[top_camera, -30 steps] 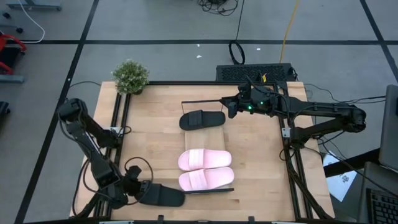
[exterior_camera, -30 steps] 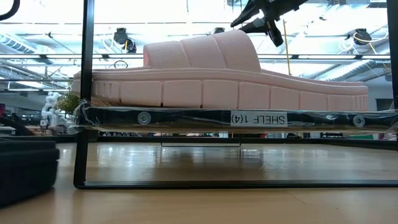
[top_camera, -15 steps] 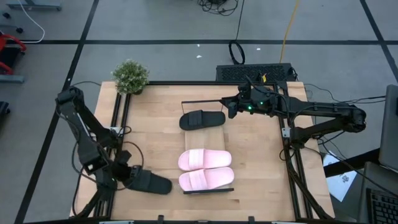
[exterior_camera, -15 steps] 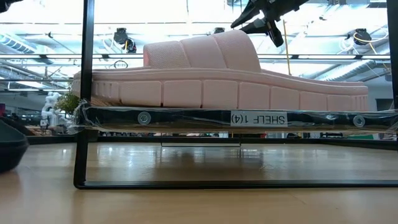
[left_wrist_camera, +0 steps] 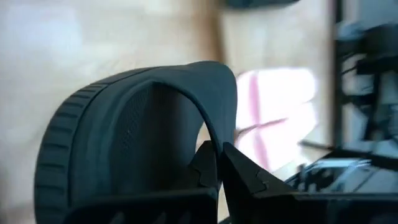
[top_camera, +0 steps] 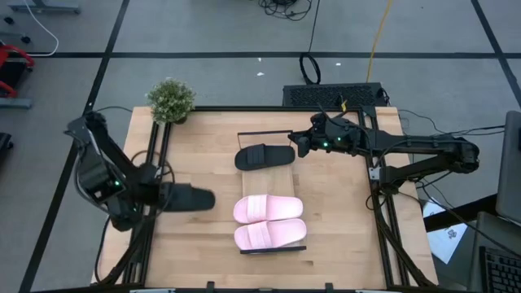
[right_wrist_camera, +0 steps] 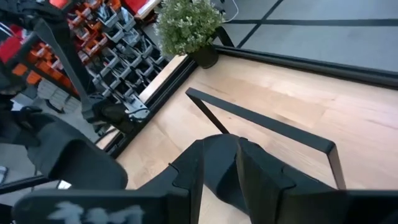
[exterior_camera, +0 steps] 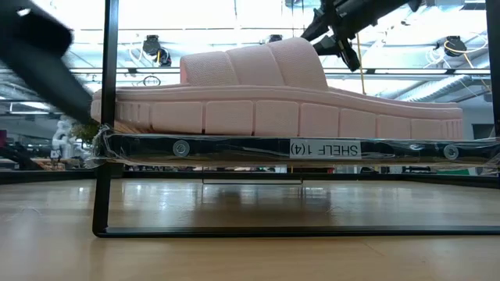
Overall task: Pick and place slides into the shelf
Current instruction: Put the black slipper on the shelf
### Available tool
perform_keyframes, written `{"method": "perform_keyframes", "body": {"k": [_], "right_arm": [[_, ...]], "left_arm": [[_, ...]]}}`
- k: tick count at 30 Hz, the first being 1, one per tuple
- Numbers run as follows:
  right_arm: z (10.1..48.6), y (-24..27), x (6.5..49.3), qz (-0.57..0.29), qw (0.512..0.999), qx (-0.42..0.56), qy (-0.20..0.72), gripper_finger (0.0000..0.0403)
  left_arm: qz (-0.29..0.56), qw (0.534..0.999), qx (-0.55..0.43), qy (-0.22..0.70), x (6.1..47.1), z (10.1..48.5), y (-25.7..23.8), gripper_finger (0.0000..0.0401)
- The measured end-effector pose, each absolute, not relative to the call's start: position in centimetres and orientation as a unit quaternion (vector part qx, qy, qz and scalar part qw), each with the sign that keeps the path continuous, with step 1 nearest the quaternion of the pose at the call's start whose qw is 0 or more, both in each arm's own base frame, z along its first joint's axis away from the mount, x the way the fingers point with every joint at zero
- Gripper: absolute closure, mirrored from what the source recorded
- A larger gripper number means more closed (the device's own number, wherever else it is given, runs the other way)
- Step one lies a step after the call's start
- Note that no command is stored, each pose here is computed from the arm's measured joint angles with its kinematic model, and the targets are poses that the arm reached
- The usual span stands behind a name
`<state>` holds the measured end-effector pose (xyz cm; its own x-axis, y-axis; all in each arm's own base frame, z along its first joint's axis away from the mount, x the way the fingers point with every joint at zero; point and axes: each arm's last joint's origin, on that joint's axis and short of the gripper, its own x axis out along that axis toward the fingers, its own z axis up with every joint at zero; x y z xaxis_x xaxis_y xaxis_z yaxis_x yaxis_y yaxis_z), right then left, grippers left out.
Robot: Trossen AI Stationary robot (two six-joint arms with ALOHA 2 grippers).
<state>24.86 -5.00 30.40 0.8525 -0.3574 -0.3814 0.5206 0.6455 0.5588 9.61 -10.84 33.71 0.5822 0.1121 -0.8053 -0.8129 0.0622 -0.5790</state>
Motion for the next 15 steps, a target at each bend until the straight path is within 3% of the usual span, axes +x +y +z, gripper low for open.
{"method": "perform_keyframes", "body": {"k": [6, 15], "right_arm": [[30.5, -5.0, 25.0, -0.238, 0.902, 0.345, 0.099, 0.0316], [31.7, -5.8, 25.2, -0.23, 0.914, 0.333, 0.037, 0.0316]], "left_arm": [[0.342, 0.72, -0.573, 0.192, 10.6, 35.2, -9.6, 0.0401], [0.307, 0.764, -0.563, 0.076, 13.6, 36.7, -9.2, 0.0401]]}}
